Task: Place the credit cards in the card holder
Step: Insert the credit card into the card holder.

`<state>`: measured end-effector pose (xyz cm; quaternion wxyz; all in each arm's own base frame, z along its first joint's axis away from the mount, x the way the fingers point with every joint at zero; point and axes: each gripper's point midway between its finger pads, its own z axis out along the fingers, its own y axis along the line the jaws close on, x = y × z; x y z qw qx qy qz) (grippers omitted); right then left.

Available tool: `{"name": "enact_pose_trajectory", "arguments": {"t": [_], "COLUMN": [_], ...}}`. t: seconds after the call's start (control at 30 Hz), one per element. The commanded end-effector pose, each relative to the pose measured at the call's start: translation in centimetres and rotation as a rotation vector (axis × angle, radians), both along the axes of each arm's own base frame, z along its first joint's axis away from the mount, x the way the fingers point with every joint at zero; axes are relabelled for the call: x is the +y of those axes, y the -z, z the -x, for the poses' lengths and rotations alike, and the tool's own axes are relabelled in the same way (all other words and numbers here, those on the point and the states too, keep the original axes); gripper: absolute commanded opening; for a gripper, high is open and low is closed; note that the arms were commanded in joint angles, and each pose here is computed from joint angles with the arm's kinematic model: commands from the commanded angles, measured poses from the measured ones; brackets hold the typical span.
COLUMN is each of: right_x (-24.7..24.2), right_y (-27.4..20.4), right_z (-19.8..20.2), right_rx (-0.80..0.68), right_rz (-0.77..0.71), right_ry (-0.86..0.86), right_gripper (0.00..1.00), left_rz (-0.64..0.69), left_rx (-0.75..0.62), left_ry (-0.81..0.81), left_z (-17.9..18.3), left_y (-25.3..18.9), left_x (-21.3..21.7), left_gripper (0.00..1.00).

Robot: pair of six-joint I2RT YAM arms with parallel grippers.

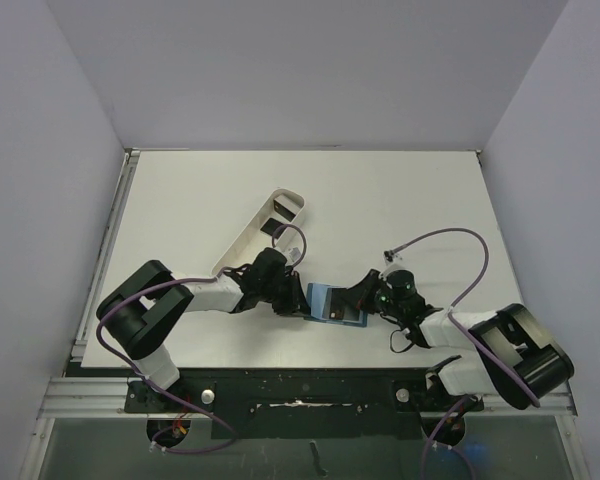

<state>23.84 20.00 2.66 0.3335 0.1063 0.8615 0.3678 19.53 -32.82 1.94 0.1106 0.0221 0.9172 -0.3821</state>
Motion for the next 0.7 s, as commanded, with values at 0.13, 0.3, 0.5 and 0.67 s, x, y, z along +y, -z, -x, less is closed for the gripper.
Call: {"name": "enact_pose_trajectory", "arguments": {"t": [0.13,0.3,0.5,0.67], "right_x": [1.4,1.0,-0.5,-0.7], "right_y": [0.0,0.1,-0.2,-0.7], "right_z": [-0.4,-0.6,-0.3,-0.1], "right_rx": [0.016,0.057,0.086,0.095], "right_rz": [0.004,0.053,0.144,0.161], "right_ry": [-0.06,-0.049,-0.021,-0.014], "right_gripper": [0.05,0.24,0.43,0.49], "left_rz": [0.012,0.011,0.013,0.012], "left_rx": [-0.014,-0.014,-0.019,-0.019], "left_ry": [-0.004,-0.013,-0.013,-0.015], "left_z": [0.1,0.0,0.0,0.0], "left_y": [0.1,0.0,-0.1,-0.2], "left_x": [-0.5,-0.6,-0.7,-0.6], "left_gripper": [0.02,0.02,0.02,0.02]}}
